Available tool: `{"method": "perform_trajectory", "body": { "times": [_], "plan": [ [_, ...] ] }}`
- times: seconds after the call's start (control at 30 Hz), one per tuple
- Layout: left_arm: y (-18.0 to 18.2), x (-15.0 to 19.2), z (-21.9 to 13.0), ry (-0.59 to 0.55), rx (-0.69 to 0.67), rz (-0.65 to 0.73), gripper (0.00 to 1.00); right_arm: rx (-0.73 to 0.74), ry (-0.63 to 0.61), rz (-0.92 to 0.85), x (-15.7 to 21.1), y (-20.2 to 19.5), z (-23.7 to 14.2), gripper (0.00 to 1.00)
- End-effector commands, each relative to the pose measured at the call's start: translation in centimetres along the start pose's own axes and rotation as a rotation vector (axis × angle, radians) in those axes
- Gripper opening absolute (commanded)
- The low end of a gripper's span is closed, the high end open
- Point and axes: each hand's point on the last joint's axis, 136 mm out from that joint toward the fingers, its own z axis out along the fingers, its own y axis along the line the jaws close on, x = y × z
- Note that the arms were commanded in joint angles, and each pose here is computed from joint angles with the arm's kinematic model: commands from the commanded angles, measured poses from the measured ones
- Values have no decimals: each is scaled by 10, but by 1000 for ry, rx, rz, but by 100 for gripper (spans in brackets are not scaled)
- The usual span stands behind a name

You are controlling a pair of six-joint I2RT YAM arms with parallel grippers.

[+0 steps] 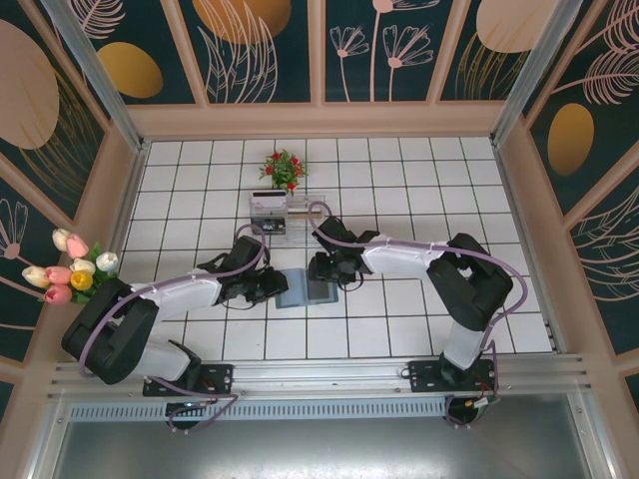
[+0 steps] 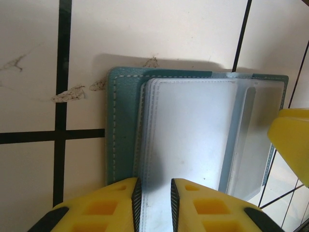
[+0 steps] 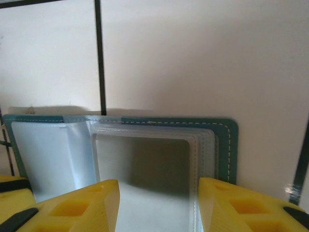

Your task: Take the credit cards out of the card holder

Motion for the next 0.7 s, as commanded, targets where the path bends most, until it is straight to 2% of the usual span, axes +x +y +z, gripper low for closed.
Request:
{"method": "perform_trajectory", "body": {
  "times": [0.0,0.67],
  "plan": [
    [10,7,4,24,-38,15,25,-62,43,-21,8,7,1,48],
    [16,7,4,20,-68,25,22,-287,13,-14,-1,41,-36,46]
  ]
}}
